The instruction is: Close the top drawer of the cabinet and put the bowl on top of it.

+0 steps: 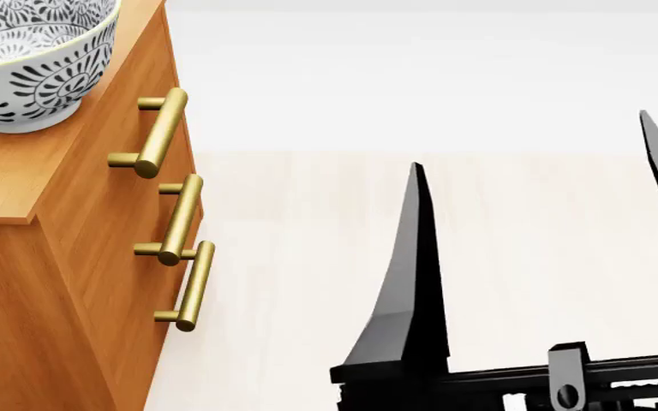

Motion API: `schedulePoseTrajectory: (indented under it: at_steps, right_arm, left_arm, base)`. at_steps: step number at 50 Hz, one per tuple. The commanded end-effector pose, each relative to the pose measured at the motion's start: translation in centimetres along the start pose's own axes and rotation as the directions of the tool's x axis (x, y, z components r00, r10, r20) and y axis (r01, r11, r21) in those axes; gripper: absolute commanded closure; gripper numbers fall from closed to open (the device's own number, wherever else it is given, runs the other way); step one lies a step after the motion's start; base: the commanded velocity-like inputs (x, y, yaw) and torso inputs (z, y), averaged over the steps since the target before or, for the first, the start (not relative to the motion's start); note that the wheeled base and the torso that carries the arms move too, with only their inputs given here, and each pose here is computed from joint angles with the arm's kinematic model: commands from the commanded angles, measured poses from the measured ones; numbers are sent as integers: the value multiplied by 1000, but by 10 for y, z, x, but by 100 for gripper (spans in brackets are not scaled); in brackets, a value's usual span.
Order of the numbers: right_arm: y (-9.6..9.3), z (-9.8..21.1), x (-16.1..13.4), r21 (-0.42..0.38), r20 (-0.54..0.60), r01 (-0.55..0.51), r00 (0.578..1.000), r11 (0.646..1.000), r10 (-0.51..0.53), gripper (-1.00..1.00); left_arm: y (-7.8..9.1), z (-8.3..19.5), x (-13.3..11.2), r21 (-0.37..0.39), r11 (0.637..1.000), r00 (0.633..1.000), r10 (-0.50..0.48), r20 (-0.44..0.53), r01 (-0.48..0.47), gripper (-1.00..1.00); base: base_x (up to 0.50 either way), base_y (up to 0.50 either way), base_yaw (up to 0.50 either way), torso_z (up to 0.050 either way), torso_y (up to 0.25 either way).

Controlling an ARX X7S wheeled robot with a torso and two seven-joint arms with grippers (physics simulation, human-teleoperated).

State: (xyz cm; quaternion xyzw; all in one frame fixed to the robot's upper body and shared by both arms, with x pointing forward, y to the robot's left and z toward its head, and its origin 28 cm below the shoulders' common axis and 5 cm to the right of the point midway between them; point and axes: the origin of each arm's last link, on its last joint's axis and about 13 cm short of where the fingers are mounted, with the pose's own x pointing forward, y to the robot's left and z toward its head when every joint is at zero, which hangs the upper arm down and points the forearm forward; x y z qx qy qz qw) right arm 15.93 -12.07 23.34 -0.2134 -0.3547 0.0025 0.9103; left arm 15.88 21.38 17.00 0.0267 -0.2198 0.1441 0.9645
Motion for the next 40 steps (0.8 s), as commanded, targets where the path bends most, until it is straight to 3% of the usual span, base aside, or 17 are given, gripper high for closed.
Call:
schedulePoseTrajectory:
  at_steps: [1, 40]
  right_arm:
    - [-4, 4, -4, -1, 22, 17, 1000, 1000, -17, -100]
    - [-5, 12, -8, -4, 60, 11, 998, 1000, -11, -100]
  left_arm:
    - [6, 7, -4, -20, 1000, 999, 9, 37, -8, -100]
    - [9, 21, -11, -38, 999, 997, 3, 79, 0, -100]
  base:
    - [0, 0, 0, 0, 0]
    - [0, 0, 0, 0, 0]
